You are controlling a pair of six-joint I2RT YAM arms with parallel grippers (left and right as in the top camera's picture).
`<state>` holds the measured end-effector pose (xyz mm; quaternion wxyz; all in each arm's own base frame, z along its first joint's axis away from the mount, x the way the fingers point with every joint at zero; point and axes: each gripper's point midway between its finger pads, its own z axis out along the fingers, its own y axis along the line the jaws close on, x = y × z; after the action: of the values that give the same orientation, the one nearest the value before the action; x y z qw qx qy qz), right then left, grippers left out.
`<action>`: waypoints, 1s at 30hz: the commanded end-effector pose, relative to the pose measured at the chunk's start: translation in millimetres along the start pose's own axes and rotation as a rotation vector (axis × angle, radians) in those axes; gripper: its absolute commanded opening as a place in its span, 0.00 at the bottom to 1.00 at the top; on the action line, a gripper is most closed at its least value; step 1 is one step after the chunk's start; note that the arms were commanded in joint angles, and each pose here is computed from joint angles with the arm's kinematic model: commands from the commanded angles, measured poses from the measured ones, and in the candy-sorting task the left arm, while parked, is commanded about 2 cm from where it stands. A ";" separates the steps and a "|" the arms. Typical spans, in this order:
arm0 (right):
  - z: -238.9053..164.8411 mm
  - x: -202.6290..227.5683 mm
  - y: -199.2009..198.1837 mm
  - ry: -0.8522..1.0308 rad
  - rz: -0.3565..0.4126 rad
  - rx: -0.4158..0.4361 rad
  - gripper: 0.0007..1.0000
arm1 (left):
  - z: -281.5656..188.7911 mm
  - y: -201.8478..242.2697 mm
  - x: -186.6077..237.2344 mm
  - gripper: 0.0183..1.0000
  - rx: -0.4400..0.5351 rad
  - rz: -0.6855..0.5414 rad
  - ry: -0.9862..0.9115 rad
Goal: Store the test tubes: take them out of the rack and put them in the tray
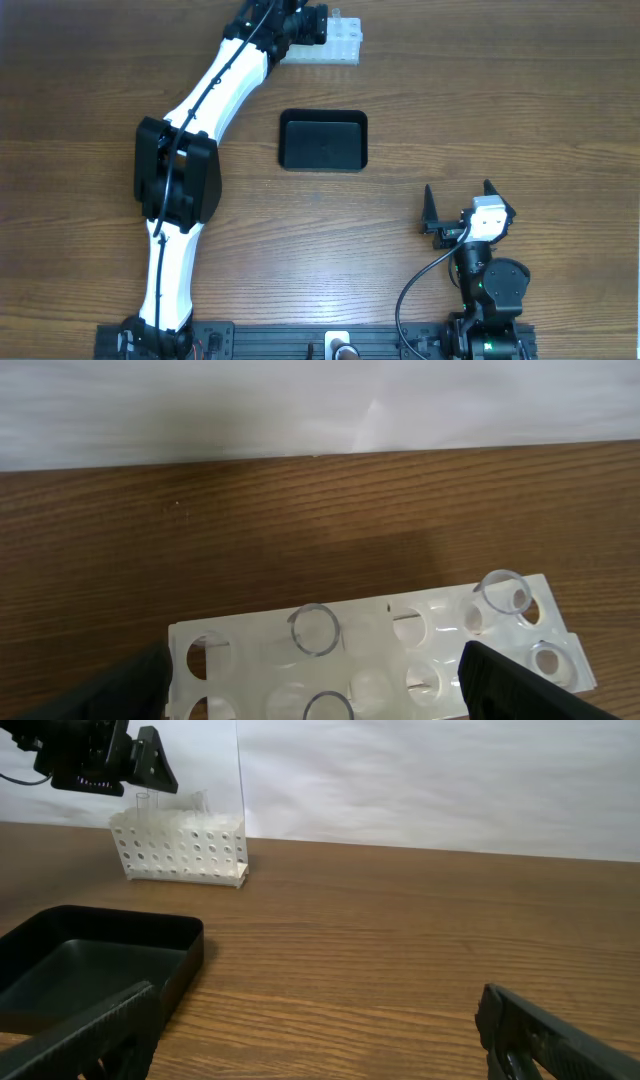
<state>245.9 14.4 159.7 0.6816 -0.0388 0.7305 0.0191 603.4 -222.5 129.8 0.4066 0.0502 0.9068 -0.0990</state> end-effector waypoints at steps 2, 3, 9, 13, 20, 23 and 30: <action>-0.1 1.7 1.2 -0.001 0.004 -0.009 0.99 | 2.8 -3.7 -4.1 0.90 0.006 0.021 -0.012; -0.1 1.7 1.2 -0.001 0.004 -0.009 0.99 | 3.5 -3.5 -3.0 0.90 0.005 0.021 -0.009; -0.1 1.7 1.2 -0.001 0.004 -0.009 0.99 | 7.7 -4.5 3.9 0.90 0.003 0.024 0.008; -0.1 1.7 1.2 -0.001 0.004 -0.009 0.99 | 12.4 -4.2 9.6 0.90 0.001 0.026 0.020; -0.1 1.7 1.2 -0.001 0.004 -0.009 0.99 | 15.0 -4.2 12.8 0.87 0.001 0.054 0.026; -0.1 1.7 1.2 -0.001 0.004 -0.009 0.99 | 14.9 -4.4 13.7 0.86 -0.002 0.080 0.029; -0.1 1.7 1.2 -0.001 0.004 -0.009 0.99 | 18.7 -2.6 18.6 0.82 -0.009 0.081 0.040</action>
<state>245.9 14.4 159.7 0.6817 -0.0387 0.7303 0.0192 600.7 -226.6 107.7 0.3903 0.0784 0.9135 -0.0841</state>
